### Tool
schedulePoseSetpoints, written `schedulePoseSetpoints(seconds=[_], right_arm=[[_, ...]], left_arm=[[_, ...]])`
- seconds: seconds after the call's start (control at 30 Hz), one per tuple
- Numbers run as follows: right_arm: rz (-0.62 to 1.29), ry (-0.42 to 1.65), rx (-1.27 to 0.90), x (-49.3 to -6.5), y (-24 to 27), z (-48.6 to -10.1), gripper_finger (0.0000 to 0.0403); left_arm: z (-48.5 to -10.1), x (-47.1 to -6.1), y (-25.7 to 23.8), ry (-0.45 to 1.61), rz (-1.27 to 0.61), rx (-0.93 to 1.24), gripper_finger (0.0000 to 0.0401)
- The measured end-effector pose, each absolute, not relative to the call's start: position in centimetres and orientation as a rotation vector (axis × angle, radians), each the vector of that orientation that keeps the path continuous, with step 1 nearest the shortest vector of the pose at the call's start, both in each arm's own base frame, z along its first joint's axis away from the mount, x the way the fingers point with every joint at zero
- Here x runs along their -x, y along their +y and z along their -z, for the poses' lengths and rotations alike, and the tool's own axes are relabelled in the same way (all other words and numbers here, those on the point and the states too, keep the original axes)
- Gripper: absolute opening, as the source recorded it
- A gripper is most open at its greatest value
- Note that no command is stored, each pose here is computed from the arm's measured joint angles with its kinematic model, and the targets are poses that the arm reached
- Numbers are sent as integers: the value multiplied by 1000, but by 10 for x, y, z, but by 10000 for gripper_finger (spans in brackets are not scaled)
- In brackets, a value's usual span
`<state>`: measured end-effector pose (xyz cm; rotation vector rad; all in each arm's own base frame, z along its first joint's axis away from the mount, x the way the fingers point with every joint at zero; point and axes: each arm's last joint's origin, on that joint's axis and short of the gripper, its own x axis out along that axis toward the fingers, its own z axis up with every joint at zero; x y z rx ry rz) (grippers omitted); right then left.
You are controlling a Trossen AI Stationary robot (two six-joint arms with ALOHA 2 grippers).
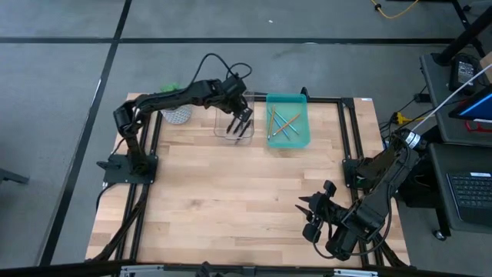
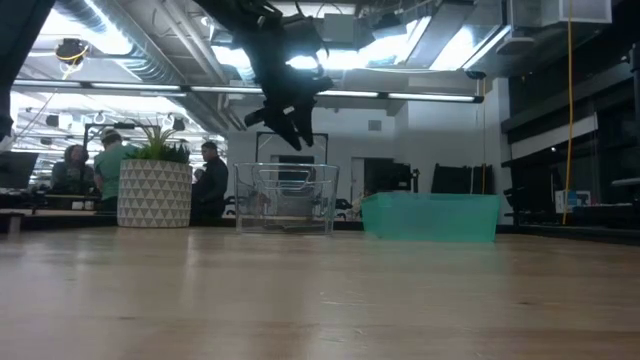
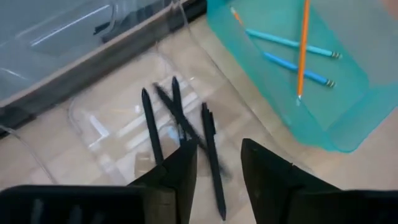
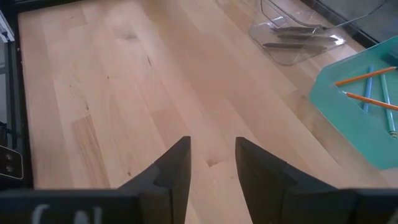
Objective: Sort pens & pencils
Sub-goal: Return to Home Position
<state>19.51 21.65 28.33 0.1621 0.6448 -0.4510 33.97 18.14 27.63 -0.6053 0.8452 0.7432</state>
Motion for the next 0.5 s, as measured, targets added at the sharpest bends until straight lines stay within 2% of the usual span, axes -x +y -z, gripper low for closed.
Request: schedulePoseSetpoints(seconds=[0.23, 0.5], right_arm=[[451, 640, -177, -196, 217, -283, 127], [392, 728, -245, -196, 222, -282, 127]], left_arm=[[-281, -338, 180, 834, -737, 611, 118], [-286, -322, 157, 1012, -558, 712, 118]])
